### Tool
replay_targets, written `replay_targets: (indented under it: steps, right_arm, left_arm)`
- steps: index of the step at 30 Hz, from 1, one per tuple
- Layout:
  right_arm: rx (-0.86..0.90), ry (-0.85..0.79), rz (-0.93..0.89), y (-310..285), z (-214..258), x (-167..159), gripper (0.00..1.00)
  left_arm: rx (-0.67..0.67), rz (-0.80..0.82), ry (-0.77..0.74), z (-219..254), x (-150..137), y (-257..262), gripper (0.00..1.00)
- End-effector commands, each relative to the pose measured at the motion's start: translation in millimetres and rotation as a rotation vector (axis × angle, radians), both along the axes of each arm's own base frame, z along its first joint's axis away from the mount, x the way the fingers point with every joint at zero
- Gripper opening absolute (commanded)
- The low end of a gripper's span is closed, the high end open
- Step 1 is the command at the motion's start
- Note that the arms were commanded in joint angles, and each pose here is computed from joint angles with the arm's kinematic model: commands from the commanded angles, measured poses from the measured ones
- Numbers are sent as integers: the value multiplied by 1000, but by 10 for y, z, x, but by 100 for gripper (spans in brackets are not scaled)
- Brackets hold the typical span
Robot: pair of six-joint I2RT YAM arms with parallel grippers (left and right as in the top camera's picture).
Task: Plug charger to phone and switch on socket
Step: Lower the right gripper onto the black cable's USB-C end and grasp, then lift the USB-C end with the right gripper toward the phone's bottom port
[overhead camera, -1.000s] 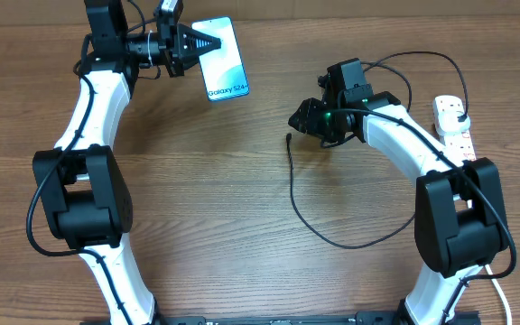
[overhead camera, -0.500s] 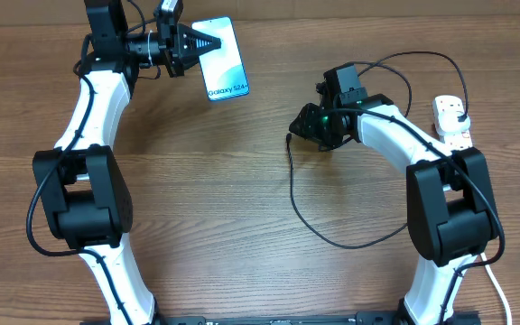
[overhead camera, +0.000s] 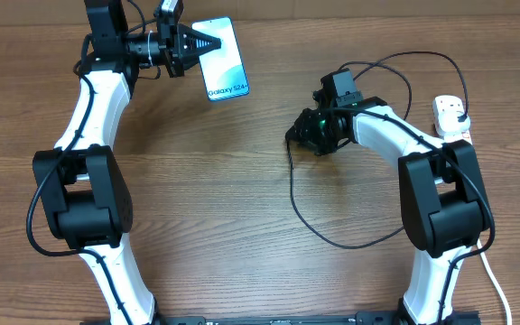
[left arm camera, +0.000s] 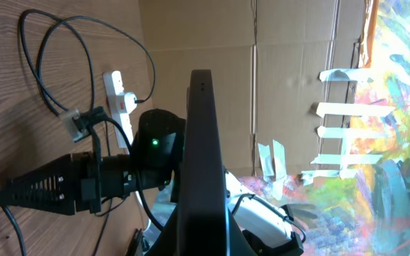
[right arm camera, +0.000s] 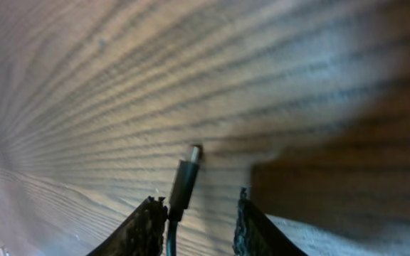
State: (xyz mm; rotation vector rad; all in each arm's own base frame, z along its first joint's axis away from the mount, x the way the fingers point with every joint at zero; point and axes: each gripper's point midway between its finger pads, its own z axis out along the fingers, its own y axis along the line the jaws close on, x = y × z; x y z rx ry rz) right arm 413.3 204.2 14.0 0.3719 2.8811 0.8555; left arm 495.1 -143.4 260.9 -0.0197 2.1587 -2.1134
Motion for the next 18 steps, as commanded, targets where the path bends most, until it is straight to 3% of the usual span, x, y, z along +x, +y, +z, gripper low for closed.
replay_targets:
  steps: [1,12,18]
  right_arm:
    - [25,21,5,74,34,-25,33]
    - [31,28,-5,119,28,-38,31]
    - [33,64,-39,113,6,-67,24]
  left_arm:
    - [-7,-23,-1,74,-43,-40,4]
    - [-7,-22,-3,74,-41,-40,4]
    - [-7,-22,-2,74,-42,-40,4]
